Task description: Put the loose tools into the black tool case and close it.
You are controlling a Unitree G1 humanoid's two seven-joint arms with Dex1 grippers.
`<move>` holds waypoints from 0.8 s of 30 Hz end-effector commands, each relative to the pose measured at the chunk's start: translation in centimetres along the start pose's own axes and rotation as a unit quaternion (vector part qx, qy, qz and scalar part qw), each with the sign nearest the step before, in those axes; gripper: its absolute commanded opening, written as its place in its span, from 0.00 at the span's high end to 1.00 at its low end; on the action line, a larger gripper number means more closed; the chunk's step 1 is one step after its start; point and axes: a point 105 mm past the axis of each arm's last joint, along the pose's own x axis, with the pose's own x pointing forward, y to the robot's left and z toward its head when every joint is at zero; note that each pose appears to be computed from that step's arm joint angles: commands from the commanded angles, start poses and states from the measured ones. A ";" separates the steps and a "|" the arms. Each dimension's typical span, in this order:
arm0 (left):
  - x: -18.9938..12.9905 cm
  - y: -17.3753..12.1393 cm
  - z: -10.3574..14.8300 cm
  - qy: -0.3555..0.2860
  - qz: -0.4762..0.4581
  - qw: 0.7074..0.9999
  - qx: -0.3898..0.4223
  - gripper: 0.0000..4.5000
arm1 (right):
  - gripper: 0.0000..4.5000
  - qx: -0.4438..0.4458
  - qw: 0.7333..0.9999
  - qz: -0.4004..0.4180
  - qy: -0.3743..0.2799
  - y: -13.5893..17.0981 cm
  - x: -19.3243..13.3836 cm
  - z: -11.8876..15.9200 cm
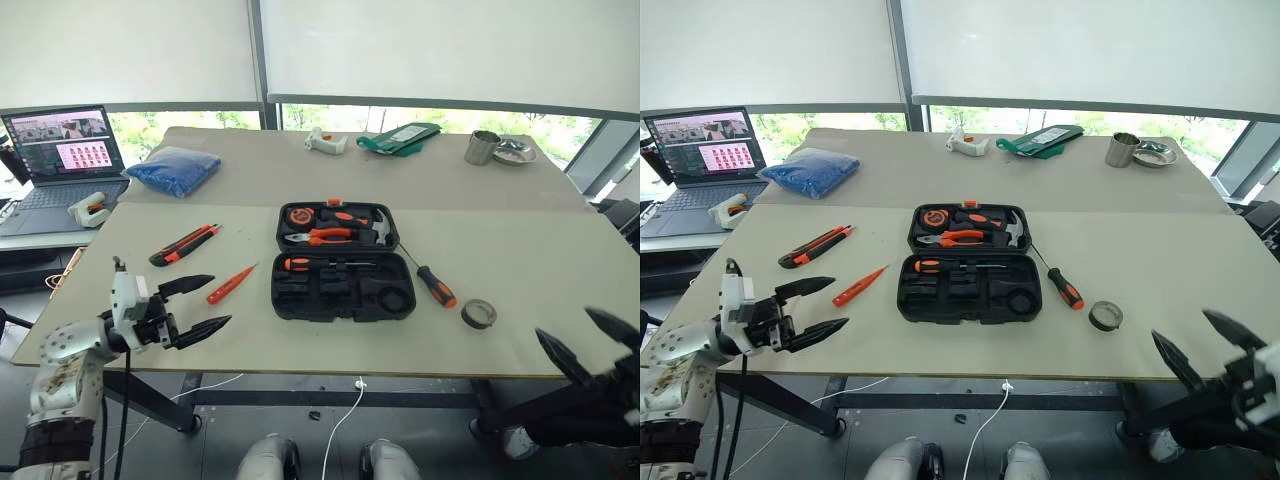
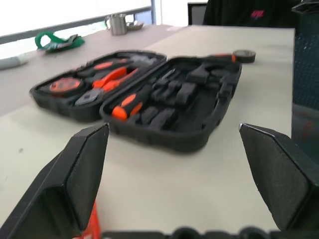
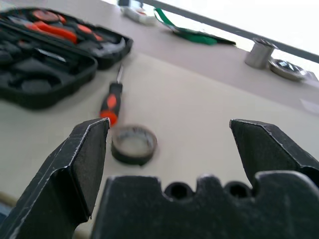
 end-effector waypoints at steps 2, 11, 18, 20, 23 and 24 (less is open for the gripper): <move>1.9 -0.3 2.0 -0.036 -0.025 0.999 0.023 0.01 | 0.00 0.024 0.996 0.052 0.071 0.3 4.5 1.3; 3.8 -1.3 1.8 -0.041 -0.064 0.997 0.021 0.01 | 0.00 0.018 0.969 0.107 0.222 1.9 11.8 0.2; 4.3 -1.6 2.0 -0.048 -0.071 0.996 0.024 0.00 | 0.12 0.032 0.948 0.112 0.297 2.5 13.2 -3.3; 4.4 -1.8 2.1 -0.051 -0.076 0.996 0.024 0.00 | 0.24 0.035 0.945 0.115 0.303 2.8 13.4 -3.8; 4.5 -2.0 2.1 -0.053 -0.080 0.995 0.024 0.00 | 0.47 0.034 0.943 0.122 0.309 3.3 13.5 -4.2; 4.5 -2.0 2.1 -0.053 -0.081 0.995 0.024 0.00 | 0.53 0.033 0.944 0.119 0.306 3.3 13.7 -4.3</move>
